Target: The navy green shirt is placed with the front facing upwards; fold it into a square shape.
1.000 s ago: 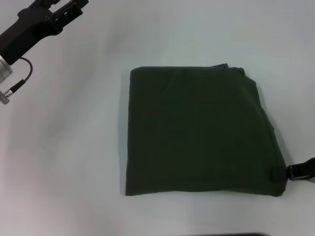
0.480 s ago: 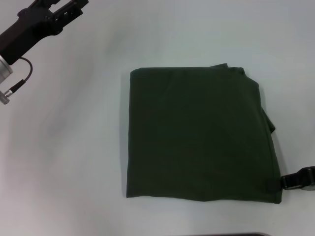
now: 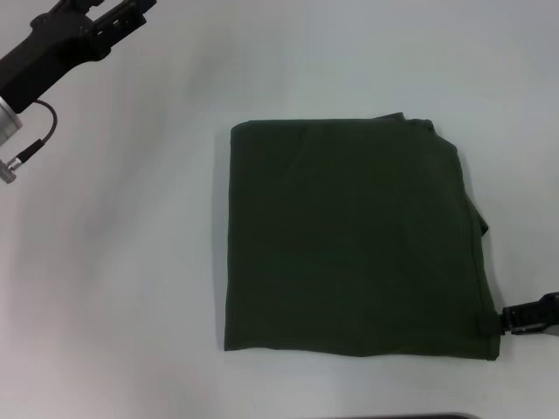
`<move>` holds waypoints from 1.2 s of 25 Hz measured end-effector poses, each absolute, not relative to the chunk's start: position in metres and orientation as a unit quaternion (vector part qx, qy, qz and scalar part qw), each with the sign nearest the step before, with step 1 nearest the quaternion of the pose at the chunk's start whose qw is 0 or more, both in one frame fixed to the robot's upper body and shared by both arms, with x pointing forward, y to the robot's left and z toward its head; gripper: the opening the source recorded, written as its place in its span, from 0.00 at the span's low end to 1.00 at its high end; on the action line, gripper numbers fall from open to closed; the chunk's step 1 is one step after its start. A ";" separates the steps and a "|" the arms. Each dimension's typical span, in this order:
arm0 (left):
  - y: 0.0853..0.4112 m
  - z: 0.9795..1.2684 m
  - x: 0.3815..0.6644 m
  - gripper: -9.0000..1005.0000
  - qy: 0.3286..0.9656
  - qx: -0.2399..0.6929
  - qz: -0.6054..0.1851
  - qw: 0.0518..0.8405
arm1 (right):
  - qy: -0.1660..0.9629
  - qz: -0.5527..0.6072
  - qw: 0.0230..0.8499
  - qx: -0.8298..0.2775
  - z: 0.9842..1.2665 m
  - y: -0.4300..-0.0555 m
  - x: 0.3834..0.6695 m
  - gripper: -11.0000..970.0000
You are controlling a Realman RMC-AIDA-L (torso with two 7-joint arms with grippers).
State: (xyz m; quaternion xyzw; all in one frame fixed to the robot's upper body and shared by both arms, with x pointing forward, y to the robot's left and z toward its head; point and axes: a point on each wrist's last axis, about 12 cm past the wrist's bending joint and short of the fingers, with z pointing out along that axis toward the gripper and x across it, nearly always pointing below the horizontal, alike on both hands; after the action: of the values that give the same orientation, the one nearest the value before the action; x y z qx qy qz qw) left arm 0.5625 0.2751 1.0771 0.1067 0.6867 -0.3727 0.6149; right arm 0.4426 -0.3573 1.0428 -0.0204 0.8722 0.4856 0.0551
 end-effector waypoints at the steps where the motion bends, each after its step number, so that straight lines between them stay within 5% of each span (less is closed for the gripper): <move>1: 0.275 1.077 0.563 0.90 0.687 0.107 -0.373 0.615 | 0.873 0.485 0.057 -0.019 1.043 -0.358 0.442 0.07; 16: 0.275 1.079 0.565 0.90 0.687 0.107 -0.372 0.615 | 0.849 0.514 0.119 -0.010 1.063 -0.383 0.439 0.64; 30: 0.272 1.079 0.567 0.90 0.687 0.106 -0.373 0.614 | 0.829 0.547 0.099 -0.068 1.062 -0.345 0.456 0.63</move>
State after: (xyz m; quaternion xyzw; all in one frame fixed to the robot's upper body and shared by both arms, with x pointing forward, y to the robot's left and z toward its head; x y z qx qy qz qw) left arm 0.5669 0.2720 1.0789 0.1062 0.6874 -0.3726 0.6143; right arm 0.4557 -0.3453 1.0623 -0.0684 0.8287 0.5467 0.0987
